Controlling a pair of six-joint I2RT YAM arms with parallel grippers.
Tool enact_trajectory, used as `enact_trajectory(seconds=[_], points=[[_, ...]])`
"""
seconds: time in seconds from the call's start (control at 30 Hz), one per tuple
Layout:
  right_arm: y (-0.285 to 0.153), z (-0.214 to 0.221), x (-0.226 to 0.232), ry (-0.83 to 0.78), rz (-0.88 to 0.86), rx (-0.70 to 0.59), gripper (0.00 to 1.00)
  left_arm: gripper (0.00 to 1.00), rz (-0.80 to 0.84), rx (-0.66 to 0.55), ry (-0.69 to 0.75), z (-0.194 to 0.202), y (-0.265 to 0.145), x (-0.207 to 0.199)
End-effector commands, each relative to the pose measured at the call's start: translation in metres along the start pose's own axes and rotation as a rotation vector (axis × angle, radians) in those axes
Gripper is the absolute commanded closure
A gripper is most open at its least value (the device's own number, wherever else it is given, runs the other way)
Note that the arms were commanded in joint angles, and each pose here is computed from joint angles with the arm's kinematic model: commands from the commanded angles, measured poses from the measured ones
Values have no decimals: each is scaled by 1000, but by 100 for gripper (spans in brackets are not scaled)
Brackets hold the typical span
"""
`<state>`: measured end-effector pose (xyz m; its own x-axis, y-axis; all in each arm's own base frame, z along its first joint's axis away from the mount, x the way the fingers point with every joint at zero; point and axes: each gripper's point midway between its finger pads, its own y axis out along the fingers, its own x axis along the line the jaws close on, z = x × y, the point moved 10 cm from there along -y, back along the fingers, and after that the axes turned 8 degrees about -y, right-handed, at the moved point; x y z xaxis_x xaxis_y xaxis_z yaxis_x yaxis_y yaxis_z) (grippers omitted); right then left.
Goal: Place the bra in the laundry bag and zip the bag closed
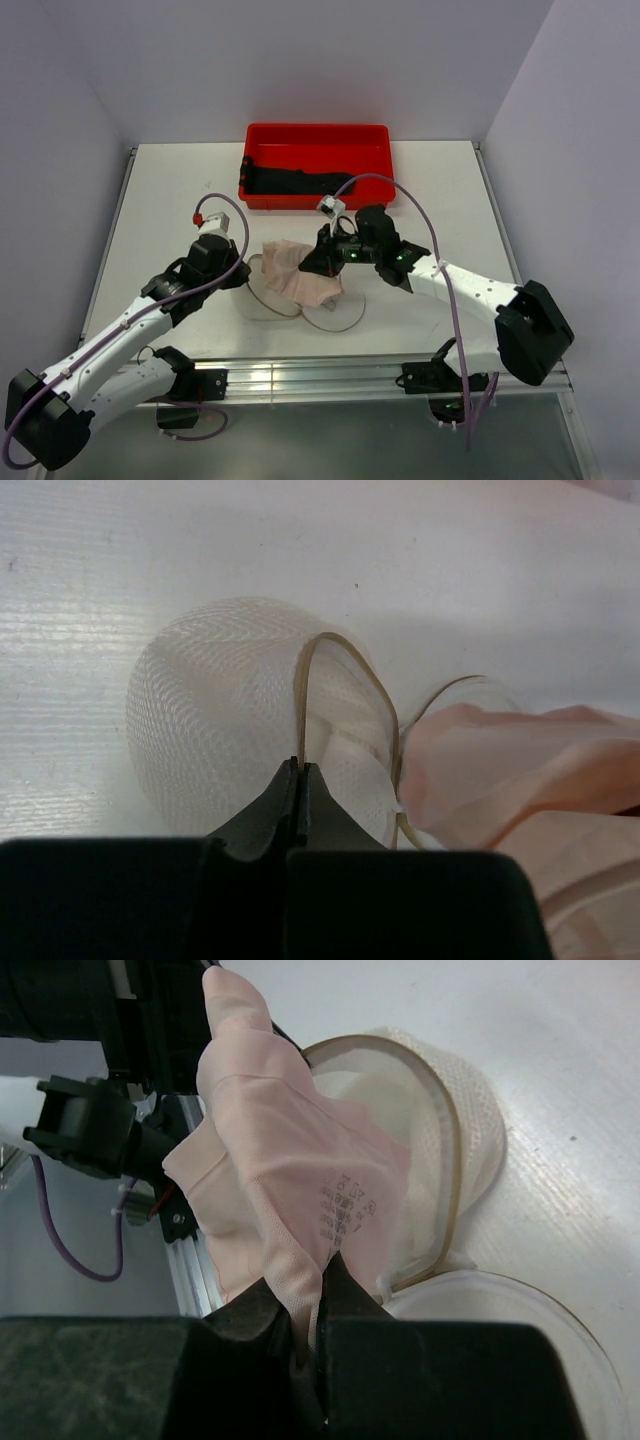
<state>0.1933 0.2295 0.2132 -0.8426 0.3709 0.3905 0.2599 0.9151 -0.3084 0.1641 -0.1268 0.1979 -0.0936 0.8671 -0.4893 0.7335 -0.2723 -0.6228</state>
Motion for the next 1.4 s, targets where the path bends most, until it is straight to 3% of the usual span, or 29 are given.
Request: enact_trajectory(seconds=[0.0,0.3,0.7,0.97,1.17,1.27,1.37], points=[[15,-11,3,-35,-63,13,100,100,78,-35,-28,-3,0,-6],[50,8,3,-38,-72,129,100,100,179,-101,-65,-7,-7,-12],[63,27,0,-12,-25,228,100,100,288,-128,-67,-11,-14,-19],[74,3,9,70,66,74,100,100,409,-21,-67,-1,-4,-30],[65,-13,2,143,316,-132,100,100,396,-1,-68,3,-7,-27],[59,-12,-4,129,445,-147,100,100,389,6,-69,4,-8,-25],[63,-11,-3,146,451,-126,100,100,429,16,-80,5,-8,-28]])
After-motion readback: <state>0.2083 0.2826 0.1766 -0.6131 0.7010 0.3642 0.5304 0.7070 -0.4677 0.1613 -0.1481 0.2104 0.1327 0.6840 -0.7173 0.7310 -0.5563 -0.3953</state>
